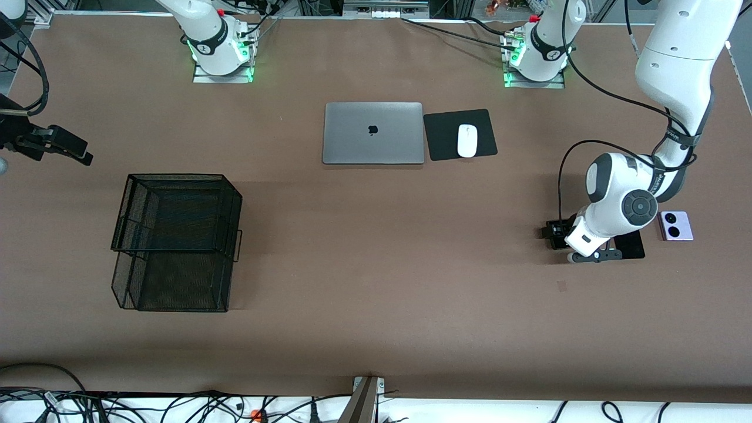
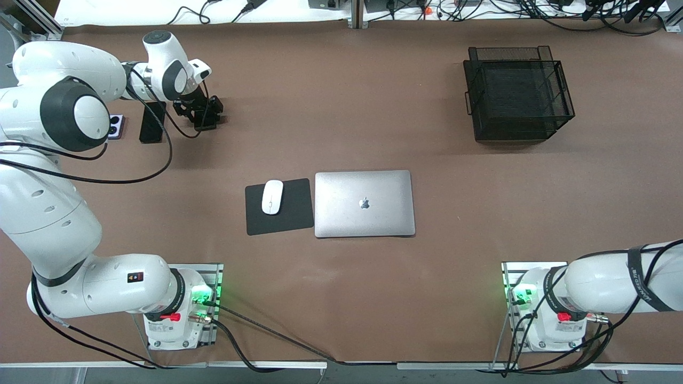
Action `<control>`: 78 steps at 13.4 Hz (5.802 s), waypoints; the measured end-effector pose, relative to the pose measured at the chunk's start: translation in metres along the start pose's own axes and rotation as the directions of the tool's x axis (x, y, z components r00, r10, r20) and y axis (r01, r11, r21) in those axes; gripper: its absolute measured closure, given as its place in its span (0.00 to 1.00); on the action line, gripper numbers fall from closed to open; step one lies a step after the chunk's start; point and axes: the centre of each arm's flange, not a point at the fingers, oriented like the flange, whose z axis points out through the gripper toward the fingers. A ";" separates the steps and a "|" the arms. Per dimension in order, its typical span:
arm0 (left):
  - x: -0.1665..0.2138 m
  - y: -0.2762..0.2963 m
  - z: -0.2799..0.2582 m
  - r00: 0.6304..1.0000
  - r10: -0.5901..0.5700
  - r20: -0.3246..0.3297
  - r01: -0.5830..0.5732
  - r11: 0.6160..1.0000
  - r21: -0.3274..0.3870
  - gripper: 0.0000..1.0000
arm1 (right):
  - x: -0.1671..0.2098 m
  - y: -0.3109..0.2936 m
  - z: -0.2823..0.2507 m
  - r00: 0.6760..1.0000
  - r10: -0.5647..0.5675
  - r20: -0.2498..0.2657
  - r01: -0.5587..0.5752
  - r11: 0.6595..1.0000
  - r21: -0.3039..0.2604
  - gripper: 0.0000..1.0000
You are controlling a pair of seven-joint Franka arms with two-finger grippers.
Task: Place phones with both arms
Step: 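Grasp the small black flip phone with the left gripper and lift, then carry the flip phone beside the laptop and release it with the left gripper, then move the left gripper to the slab phone while the right gripper reaches the flip phone, then grasp the flip phone while the left gripper grasps the black slab phone, then put the flip phone in the basket while the left gripper centers the slab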
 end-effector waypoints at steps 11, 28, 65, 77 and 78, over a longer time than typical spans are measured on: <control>-0.026 0.223 -0.097 0.981 0.193 0.005 -0.191 0.978 -0.086 0.20 | 0.000 0.000 0.000 1.000 0.000 0.001 0.000 1.000 0.000 0.00; -0.015 0.373 -0.113 1.000 0.011 0.003 -0.011 0.992 -0.128 0.00 | 0.001 0.000 0.001 1.000 0.000 0.003 0.000 1.000 0.000 0.00; 0.037 -0.186 -0.007 0.990 0.140 0.022 -0.139 0.990 -0.034 0.00 | -0.087 -0.567 0.378 0.991 -0.037 -0.131 0.041 0.999 0.023 0.00; 0.033 -0.184 -0.010 0.989 0.141 0.042 -0.139 0.989 -0.044 0.20 | -0.087 -0.569 0.417 0.984 -0.044 -0.170 0.056 0.996 0.064 0.19; 0.035 -0.179 -0.017 0.988 0.148 0.054 -0.145 0.988 -0.047 0.20 | -0.087 -0.569 0.416 0.984 -0.044 -0.171 0.056 0.996 0.066 0.19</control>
